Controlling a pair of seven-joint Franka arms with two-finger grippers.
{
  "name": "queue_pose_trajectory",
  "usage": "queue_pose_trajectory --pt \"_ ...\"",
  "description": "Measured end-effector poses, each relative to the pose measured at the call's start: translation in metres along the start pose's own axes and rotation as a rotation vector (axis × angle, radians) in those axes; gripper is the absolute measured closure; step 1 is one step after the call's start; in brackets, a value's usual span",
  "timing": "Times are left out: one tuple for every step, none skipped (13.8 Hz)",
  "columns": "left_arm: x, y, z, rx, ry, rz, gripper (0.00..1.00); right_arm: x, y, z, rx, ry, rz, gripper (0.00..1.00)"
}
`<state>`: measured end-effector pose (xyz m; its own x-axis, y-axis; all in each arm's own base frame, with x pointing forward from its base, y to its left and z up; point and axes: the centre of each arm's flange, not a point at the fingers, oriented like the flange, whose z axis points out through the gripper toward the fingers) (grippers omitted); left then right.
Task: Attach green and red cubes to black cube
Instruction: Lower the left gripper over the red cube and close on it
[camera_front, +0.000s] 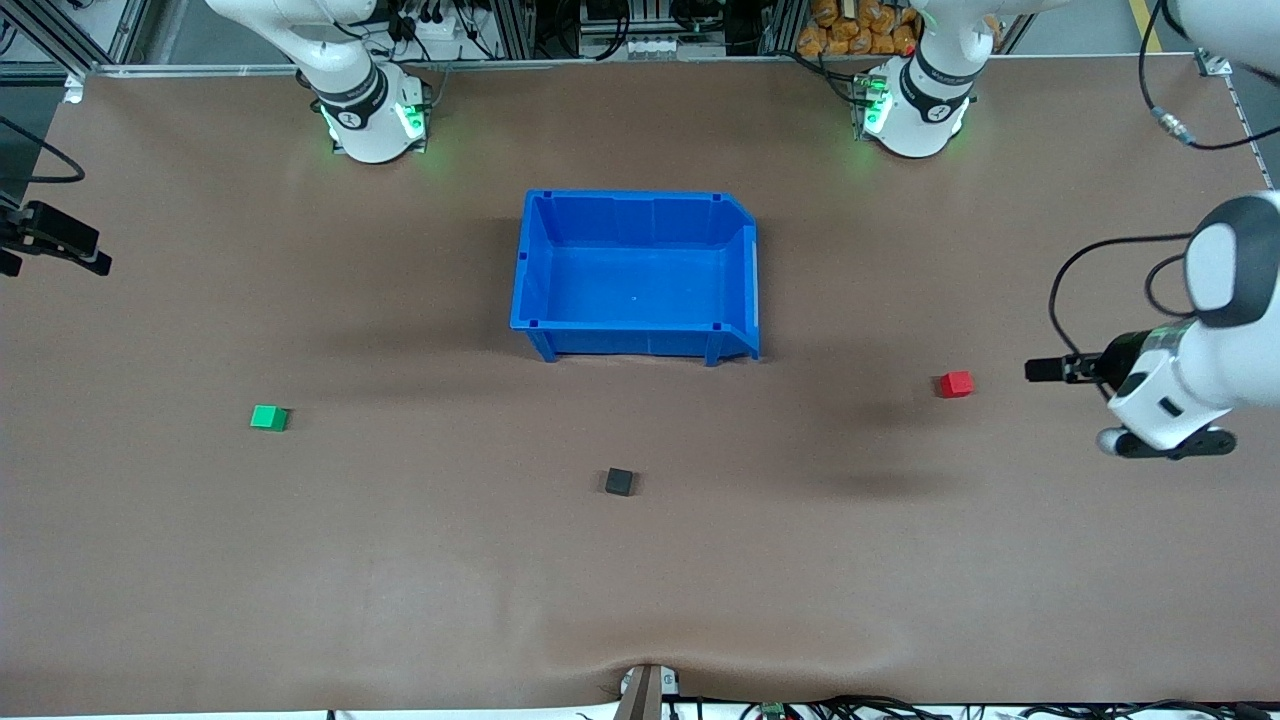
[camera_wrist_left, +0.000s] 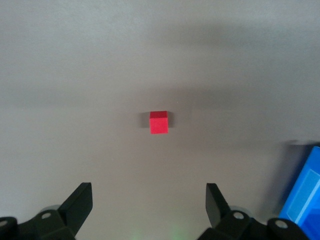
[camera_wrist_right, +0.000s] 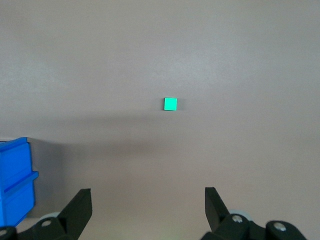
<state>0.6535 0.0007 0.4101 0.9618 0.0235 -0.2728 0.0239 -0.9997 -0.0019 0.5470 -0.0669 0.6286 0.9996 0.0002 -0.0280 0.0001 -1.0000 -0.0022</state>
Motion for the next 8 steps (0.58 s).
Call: queue_pose_trajectory --pt "0.008 0.002 0.013 0.0 -0.007 0.003 0.0 0.0 0.0 0.0 0.0 0.0 0.0 0.0" --pt "0.016 0.003 0.025 0.0 -0.005 0.005 0.0 0.0 -0.001 0.0 0.0 0.0 -0.001 0.0" --pt "0.024 0.005 0.038 0.0 -0.003 0.006 0.0 0.0 -0.001 0.0 0.001 0.0 -0.002 0.0" --pt "0.032 0.005 0.054 0.0 -0.011 0.007 0.0 0.0 -0.002 0.0 0.001 0.0 -0.004 0.0" --pt "0.039 0.005 0.073 -0.001 -0.028 0.006 0.0 0.0 -0.003 0.0 0.0 0.0 -0.005 0.0" --pt "0.046 0.004 0.093 -0.001 -0.048 0.005 0.0 0.0 -0.003 0.0 0.0 0.0 -0.006 0.0" --pt "0.051 0.003 0.111 -0.001 -0.069 0.004 0.0 0.0 -0.003 0.0 0.0 0.0 -0.006 0.0" --pt "0.055 0.003 0.127 -0.001 -0.091 0.004 0.0 0.0 -0.003 0.0 0.0 0.0 -0.006 0.0"
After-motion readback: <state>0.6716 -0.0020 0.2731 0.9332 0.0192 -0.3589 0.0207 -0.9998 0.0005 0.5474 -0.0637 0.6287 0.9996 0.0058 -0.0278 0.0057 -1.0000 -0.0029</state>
